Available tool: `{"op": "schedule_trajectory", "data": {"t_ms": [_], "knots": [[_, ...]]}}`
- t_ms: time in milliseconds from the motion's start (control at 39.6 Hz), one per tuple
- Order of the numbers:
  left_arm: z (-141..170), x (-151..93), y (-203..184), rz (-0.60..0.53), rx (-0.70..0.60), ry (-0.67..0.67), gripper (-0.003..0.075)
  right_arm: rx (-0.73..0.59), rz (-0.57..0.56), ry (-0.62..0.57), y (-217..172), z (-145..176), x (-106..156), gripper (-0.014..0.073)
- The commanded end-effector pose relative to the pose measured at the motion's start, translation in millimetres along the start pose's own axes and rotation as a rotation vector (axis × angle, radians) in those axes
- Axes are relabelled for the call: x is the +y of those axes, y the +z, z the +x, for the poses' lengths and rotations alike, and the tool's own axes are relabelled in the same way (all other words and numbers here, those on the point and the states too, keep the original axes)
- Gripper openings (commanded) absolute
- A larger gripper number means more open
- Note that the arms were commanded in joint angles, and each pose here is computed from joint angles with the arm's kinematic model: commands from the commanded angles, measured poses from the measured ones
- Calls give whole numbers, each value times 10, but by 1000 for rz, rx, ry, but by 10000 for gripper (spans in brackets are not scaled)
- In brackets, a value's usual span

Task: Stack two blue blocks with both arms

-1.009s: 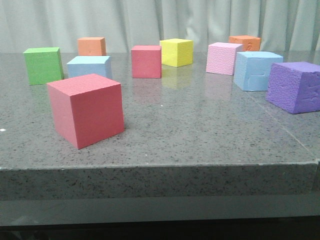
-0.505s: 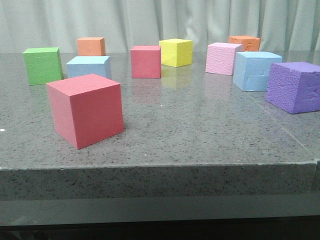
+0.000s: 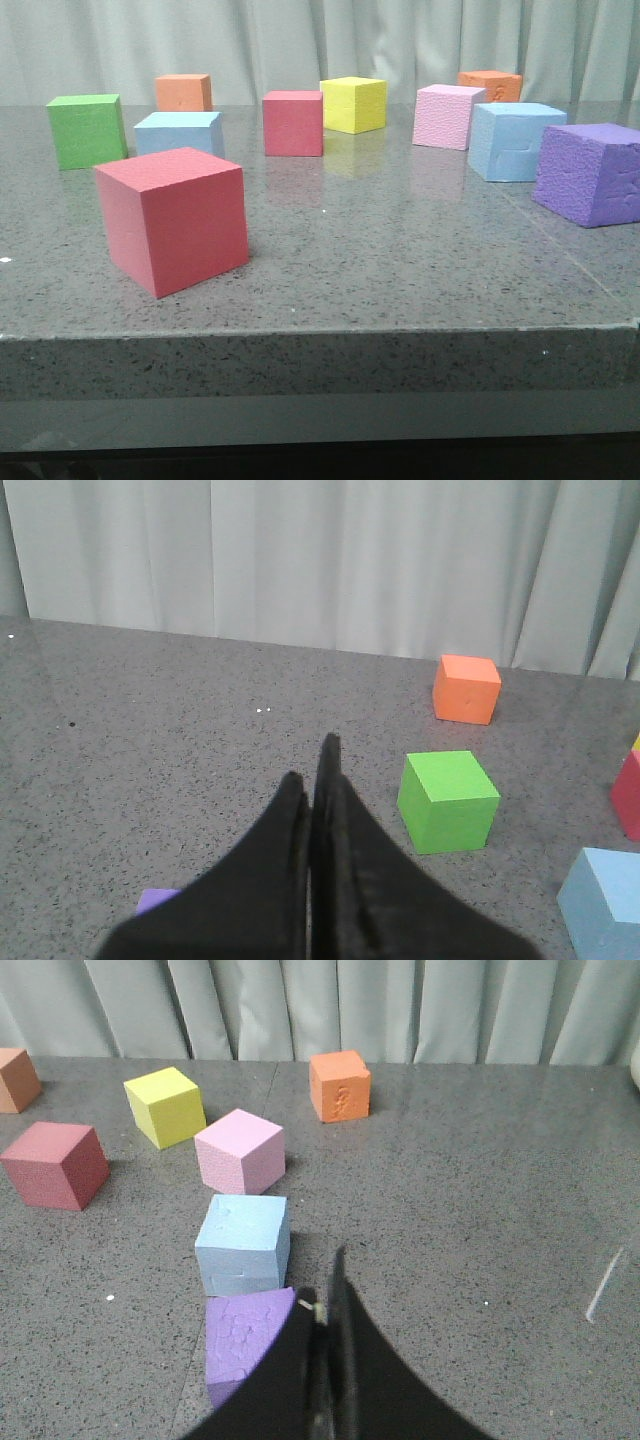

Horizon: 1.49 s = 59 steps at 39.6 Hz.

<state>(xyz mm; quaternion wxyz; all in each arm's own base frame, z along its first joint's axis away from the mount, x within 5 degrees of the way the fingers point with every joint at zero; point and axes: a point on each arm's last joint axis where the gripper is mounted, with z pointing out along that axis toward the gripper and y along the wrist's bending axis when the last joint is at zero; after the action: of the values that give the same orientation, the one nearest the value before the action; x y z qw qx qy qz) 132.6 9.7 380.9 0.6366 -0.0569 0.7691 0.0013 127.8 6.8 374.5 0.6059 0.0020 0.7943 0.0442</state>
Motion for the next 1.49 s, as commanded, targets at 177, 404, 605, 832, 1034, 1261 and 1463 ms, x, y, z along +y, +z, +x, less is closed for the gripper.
{"op": "schedule_trajectory", "data": {"t_ms": [177, 404, 605, 832, 1034, 1261, 1463], "knots": [[-195, -18, 2, 11, -111, -4, -20, -133, 5, -1, -40, -204, 0, -68], [-193, -18, 2, 11, -109, -4, -20, -132, 5, 0, -39, -201, 0, -68], [-193, -18, 2, 11, -109, -4, -20, -132, 5, 0, -39, -201, 0, -66], [-203, -18, 1, 12, -119, -4, -18, -132, 5, 0, -39, -201, 0, 10], [-222, -20, -2, 14, -141, -4, 148, -132, 5, 0, -39, -201, 0, 299], [-228, -21, -3, 15, -148, -4, 578, -132, 5, 0, -39, -201, 0, 540], [-233, -21, -3, 15, -152, -4, 629, -132, 5, 0, -39, -201, 0, 568]]}}
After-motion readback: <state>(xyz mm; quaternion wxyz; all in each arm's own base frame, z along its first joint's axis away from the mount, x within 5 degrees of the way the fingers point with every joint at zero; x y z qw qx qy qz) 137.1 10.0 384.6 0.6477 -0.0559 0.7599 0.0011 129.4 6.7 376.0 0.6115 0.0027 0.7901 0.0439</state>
